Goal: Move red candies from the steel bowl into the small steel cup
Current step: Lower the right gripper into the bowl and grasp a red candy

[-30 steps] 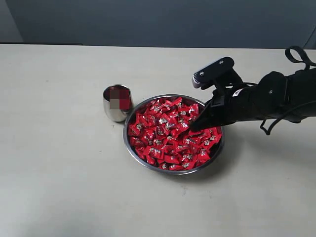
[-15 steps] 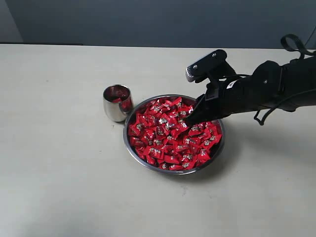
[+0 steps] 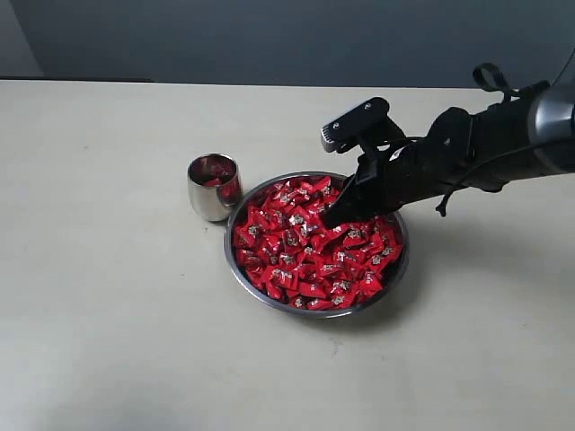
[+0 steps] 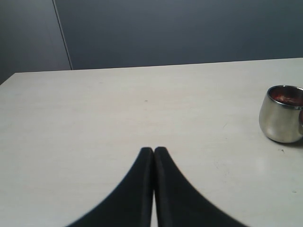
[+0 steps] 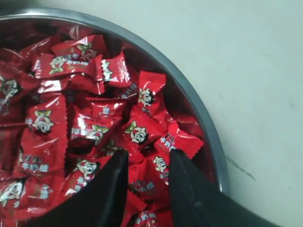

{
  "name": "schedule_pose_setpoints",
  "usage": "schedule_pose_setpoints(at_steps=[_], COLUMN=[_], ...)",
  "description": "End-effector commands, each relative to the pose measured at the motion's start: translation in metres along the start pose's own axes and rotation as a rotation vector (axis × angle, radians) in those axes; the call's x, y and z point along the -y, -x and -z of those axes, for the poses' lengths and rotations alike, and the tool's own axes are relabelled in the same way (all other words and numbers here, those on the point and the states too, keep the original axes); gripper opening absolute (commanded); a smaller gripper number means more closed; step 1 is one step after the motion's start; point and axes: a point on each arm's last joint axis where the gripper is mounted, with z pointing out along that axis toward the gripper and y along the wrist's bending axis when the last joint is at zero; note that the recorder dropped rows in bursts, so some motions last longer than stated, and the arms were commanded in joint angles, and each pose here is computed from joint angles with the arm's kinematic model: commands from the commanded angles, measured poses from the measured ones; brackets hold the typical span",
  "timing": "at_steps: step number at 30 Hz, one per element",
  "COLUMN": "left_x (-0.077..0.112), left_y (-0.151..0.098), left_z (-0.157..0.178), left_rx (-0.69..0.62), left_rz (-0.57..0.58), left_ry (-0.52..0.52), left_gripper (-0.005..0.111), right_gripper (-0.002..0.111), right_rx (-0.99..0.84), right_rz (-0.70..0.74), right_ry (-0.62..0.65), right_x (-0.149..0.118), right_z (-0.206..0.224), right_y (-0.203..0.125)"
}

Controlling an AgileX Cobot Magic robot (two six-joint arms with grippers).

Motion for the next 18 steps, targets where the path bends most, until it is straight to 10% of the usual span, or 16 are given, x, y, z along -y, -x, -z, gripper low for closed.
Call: schedule_pose_setpoints(at_steps=[1, 18], left_x=[0.0001, 0.0001], left_y=[-0.0009, -0.0009], left_z=[0.0000, 0.0000], left_rx=[0.003, 0.003], left_rz=[0.004, 0.004], left_ry=[0.000, 0.000], left_gripper=[0.000, 0.000], right_gripper=[0.030, 0.030], right_rx=[-0.015, -0.010], right_rz=[0.011, 0.055], right_ry=[0.017, 0.013], right_x=[-0.0014, 0.0026], right_z=[-0.0055, -0.0094], right_y=[0.0024, 0.0091])
